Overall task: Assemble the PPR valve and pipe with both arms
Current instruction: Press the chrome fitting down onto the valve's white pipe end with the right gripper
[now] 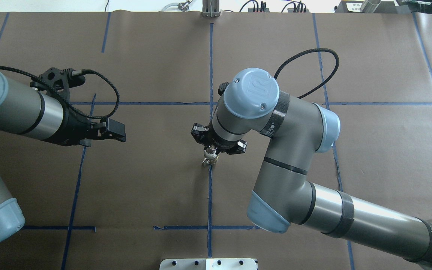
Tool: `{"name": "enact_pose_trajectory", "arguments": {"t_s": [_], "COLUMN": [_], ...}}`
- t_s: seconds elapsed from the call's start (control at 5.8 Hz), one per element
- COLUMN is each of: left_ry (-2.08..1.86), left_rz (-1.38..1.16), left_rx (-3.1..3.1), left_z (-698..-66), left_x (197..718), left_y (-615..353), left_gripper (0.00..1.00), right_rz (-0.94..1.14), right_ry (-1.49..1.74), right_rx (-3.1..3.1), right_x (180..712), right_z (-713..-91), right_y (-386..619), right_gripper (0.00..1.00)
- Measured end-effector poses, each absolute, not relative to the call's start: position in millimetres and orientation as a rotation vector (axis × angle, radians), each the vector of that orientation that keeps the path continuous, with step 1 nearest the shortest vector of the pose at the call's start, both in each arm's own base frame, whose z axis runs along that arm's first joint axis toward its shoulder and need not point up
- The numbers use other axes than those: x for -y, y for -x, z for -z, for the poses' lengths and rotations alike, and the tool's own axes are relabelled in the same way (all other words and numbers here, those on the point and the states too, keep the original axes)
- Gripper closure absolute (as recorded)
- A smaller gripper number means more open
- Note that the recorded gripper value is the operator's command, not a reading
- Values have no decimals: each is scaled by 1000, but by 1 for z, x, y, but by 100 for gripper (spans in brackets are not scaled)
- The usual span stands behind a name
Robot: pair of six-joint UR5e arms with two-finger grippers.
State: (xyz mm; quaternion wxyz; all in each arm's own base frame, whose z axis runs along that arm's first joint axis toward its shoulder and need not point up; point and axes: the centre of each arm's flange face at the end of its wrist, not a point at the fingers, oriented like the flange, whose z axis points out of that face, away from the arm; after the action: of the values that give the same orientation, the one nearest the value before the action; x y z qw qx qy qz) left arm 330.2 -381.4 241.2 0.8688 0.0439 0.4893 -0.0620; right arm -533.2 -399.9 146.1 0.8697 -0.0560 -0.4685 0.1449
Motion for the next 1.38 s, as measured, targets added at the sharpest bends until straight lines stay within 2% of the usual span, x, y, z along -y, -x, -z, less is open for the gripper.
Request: {"name": "enact_pose_trajectory", "arguments": {"t_s": [0.17, 0.52, 0.69, 1.03, 1.21, 1.38], "left_ry": [-92, -94, -95, -99, -99, -100], "left_rz": [130, 129, 128, 127, 126, 126], "left_rx": [-1024, -1027, -1030, -1036, -1040, -1042], "left_z": [-241, -240, -239, -236, -235, -234], "left_x": [381, 380, 379, 377, 375, 374], "left_y": [-330, -328, -327, -324, -323, -322], "left_gripper": [4, 4, 4, 4, 4, 5], "right_rz": [-304, -306, -307, -307, -307, -306], "right_ry": [118, 120, 121, 121, 121, 121], "right_rx": [978, 973, 969, 966, 965, 966], "right_x": [400, 401, 402, 403, 403, 403], "right_z": [-147, -149, -150, -152, -152, -153], "right_y": [534, 535, 537, 539, 540, 540], "right_gripper": [94, 64, 32, 17, 3, 0]}}
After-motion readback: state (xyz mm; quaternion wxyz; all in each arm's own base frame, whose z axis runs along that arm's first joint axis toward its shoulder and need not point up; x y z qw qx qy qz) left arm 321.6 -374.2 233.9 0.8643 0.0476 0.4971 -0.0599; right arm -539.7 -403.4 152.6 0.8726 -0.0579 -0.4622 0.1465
